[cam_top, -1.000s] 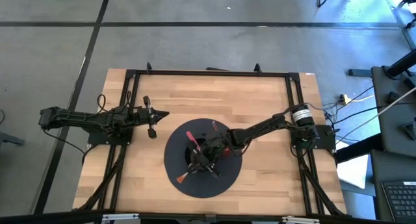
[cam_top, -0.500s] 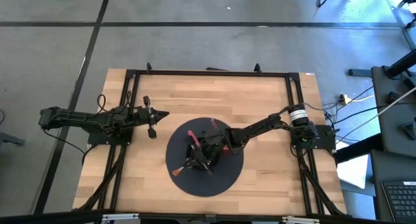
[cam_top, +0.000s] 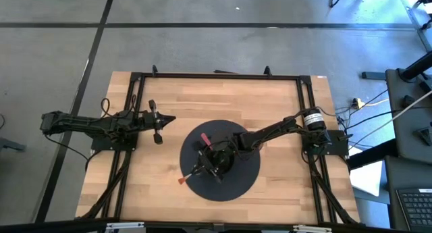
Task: Pick & Place Utensil
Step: Put the orange spoon into the black bowl
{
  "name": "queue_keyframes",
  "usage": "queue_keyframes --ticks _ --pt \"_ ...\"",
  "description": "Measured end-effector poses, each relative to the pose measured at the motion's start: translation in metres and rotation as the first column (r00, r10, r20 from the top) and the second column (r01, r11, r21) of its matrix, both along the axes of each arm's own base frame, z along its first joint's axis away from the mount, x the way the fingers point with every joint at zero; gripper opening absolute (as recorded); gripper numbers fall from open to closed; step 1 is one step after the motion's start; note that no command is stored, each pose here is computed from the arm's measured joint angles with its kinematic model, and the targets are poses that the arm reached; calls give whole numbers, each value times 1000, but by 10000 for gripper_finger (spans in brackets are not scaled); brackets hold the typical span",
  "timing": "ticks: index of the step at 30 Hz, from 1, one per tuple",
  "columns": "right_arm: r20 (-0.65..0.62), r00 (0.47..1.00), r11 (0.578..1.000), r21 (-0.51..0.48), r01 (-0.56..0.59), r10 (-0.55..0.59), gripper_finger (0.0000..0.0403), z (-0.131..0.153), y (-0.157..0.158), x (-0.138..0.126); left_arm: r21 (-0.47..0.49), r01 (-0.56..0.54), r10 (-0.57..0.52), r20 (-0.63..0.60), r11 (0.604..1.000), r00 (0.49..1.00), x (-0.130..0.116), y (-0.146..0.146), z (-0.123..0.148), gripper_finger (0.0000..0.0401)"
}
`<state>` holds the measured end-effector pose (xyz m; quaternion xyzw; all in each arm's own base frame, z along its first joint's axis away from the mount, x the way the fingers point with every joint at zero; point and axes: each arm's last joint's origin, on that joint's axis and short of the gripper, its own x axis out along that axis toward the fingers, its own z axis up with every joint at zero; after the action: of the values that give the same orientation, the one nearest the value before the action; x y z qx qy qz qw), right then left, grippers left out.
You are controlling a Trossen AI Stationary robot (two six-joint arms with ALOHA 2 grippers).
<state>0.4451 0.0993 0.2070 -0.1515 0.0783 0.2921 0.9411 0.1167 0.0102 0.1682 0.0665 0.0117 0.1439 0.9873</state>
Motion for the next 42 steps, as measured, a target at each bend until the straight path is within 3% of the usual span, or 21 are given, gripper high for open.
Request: queue_keyframes --ticks 7,10,15,22,24,30,35,37,40,42 --pt "-16 997 991 -114 75 -77 10 15 9 -2 0 0 0 0 1000 1000 0 0 0 4" --pt "-19 983 966 -189 178 -184 10 26 18 -3 -4 0 0 3 1000 1000 0 0 0 4" --pt "39 894 834 -344 432 -447 10 46 43 -8 -5 0 0 2 1000 1000 0 0 0 4" --pt "80 752 696 -324 641 -654 10 36 57 -18 -20 0 0 7 1000 1000 0 0 0 4" --pt "77 732 677 -324 661 -677 10 25 55 -19 -30 0 0 10 1000 1000 0 0 0 4" --pt "87 747 667 -393 633 -659 10 -6 49 -21 -33 0 0 10 999 1000 0 0 0 4" --pt "82 722 637 -408 654 -687 10 -15 38 -22 -25 -2 2 8 1000 1000 0 0 0 4" --pt "66 747 663 -414 623 -661 10 -17 36 -21 -25 -2 2 8 1000 1000 0 0 0 4" --pt "23 821 741 -417 526 -570 10 -18 36 -20 -25 -2 3 8 1000 1000 0 0 0 4" --pt "7 836 757 -421 499 -548 10 -20 36 -20 -25 -2 2 8 1000 1000 0 0 0 4"
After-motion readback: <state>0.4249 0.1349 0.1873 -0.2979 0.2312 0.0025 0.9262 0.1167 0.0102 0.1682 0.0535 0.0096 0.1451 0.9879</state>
